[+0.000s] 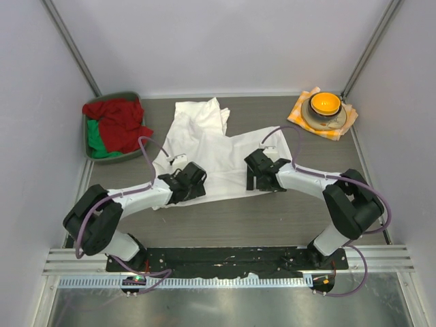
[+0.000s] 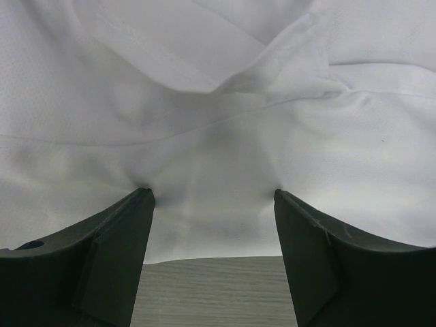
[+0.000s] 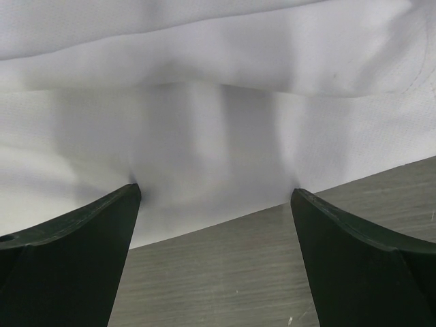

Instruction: Fold and stack the t-shirts

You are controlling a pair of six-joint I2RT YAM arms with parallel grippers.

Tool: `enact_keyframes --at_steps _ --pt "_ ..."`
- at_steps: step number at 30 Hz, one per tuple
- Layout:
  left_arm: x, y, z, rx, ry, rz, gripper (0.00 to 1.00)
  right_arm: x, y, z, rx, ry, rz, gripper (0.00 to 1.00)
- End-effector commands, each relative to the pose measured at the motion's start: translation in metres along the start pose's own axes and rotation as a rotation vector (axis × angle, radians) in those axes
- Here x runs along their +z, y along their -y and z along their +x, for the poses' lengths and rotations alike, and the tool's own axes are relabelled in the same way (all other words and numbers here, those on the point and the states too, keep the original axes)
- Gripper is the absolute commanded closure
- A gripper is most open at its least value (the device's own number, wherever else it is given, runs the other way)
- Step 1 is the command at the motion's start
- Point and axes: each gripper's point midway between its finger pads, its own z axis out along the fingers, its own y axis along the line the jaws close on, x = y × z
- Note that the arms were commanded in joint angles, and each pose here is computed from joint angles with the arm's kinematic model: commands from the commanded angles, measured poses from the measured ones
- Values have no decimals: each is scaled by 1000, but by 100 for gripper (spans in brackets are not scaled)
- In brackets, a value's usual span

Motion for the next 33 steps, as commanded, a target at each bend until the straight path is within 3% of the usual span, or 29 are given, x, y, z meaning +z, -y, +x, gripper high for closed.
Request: enact_keyframes --at_steps 1,14,33 --pt "-5 -40 76 25 -188 -102 24 -9 18 53 7 -119 67 1" --pt "-28 -78 140 14 -214 -128 25 -37 19 118 24 -137 56 0" --pt "-79 -88 104 -20 -111 -96 23 -59 52 136 66 -118 110 0"
